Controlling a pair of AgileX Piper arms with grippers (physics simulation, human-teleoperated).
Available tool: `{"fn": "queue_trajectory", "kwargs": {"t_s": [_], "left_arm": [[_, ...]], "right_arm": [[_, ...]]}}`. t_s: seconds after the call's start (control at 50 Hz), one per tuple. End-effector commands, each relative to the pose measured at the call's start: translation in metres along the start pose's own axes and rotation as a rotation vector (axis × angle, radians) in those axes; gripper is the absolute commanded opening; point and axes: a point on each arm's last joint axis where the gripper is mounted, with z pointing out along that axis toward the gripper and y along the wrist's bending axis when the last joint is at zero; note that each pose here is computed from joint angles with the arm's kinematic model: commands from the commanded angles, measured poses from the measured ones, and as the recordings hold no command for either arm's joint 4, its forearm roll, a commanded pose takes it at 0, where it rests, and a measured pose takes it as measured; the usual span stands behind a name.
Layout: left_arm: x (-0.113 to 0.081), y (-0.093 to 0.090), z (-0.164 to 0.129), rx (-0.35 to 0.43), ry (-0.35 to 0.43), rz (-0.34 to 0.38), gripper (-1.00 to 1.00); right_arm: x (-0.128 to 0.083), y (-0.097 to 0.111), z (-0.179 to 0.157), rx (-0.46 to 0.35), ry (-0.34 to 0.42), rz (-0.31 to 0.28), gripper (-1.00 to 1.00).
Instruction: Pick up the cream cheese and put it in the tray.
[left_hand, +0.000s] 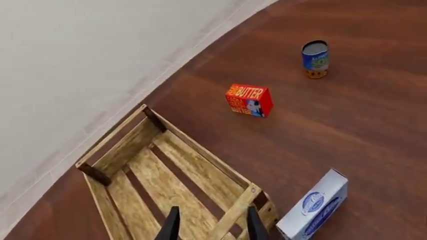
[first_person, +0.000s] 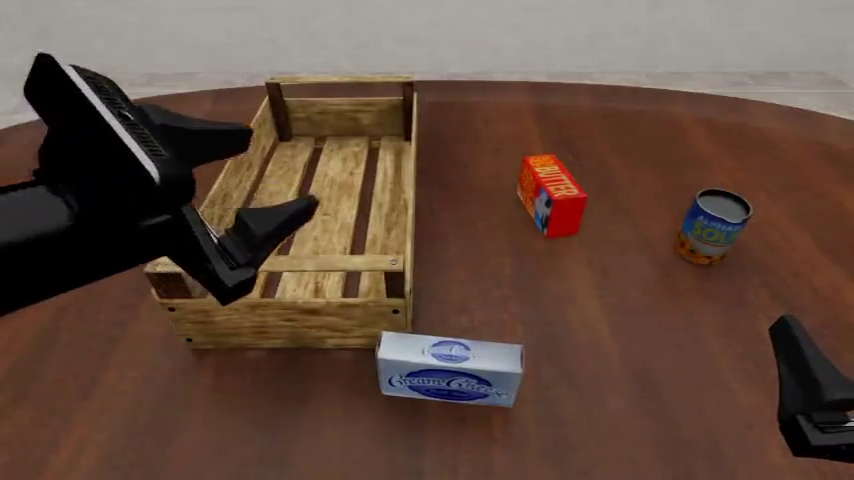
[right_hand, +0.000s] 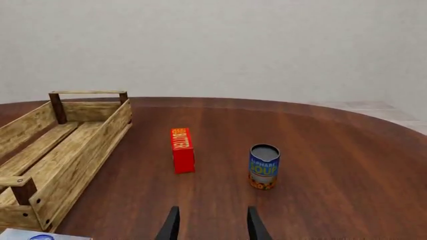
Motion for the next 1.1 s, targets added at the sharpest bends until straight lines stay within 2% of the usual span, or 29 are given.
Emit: {"fn": "queue_trajectory", "kwargs": {"t_s": [0.02, 0.18, 0.3, 0.38, 0.56, 0.72, 0.94, 1.1], "left_arm": [[-0.006, -0.006, 0.016, 0.064, 0.048, 0.076, 1.00], [-0.008, -0.015, 0.023, 0.121, 0.070, 0.126, 1.00], [0.004, -0.028, 0.035, 0.176, 0.113, 0.190, 1.00], [0.005, -0.034, 0.039, 0.206, 0.125, 0.220, 1.00], [-0.012, -0.040, 0.041, 0.257, 0.117, 0.263, 1.00], [-0.021, -0.045, 0.049, 0.304, 0.136, 0.339, 1.00], [-0.022, -0.066, 0.071, 0.405, 0.202, 0.395, 1.00], [-0.023, -0.074, 0.080, 0.442, 0.216, 0.431, 1.00]], "right_arm": [[0.000, 0.000, 0.000, -0.001, 0.000, -0.005, 1.00], [0.000, 0.000, 0.000, 0.000, 0.001, -0.004, 1.00], [0.000, 0.000, 0.000, 0.000, 0.001, -0.004, 1.00], [0.000, 0.000, 0.000, -0.001, 0.002, -0.004, 1.00], [0.000, 0.000, 0.000, -0.001, 0.003, -0.003, 1.00], [0.000, 0.000, 0.000, -0.001, 0.004, -0.002, 1.00], [0.001, 0.000, 0.000, -0.002, 0.006, -0.002, 1.00], [0.001, 0.000, 0.000, -0.001, 0.006, 0.000, 1.00]]}}
